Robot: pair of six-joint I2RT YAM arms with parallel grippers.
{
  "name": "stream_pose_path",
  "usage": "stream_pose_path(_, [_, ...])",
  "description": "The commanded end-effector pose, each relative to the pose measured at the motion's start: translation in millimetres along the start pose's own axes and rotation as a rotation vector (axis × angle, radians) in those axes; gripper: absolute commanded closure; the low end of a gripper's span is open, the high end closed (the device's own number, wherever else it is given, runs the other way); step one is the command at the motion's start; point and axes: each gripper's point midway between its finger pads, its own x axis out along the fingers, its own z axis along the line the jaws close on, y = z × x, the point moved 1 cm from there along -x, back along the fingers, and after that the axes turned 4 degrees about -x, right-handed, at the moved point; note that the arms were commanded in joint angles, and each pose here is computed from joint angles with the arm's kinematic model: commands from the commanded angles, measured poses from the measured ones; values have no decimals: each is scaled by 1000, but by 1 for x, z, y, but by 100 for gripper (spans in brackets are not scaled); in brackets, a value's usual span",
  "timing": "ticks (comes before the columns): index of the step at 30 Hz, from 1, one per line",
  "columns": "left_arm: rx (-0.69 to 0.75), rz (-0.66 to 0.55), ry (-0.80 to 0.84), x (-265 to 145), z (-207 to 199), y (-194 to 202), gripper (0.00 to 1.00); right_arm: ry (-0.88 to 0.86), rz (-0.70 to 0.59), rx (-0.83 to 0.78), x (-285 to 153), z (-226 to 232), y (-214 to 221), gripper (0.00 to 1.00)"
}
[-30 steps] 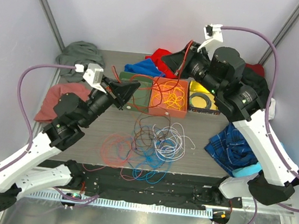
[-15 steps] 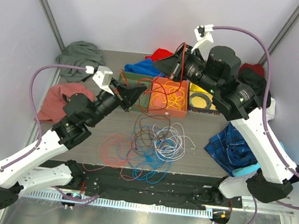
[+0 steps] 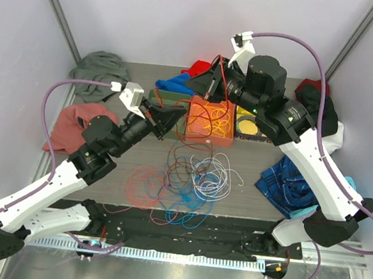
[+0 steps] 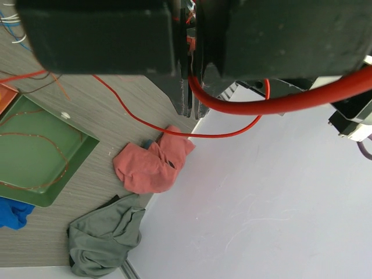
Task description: Untangle the cables
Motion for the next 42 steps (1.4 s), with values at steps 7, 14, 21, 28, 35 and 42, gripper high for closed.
stream_pose_path(7, [-2, -64, 40, -4, -10, -16, 100, -13, -28, -36, 3, 6, -10, 99])
stream_pose_path(14, [0, -58, 27, -3, -6, -12, 99, -55, -20, -16, 2, 15, -10, 99])
stream_pose_path(21, [-7, -59, 21, 0, -4, -9, 94, -102, -12, -1, -3, 29, -10, 99])
stream_pose_path(28, [-10, -65, 24, 3, -4, -9, 91, -156, 24, 13, -3, 45, -1, 99])
stream_pose_path(35, [-8, -68, 20, 3, -3, -10, 96, -170, 37, 10, -2, 52, 3, 99])
stream_pose_path(42, [-2, -58, 4, 1, -1, -9, 100, -148, 38, -7, -1, 46, 7, 99])
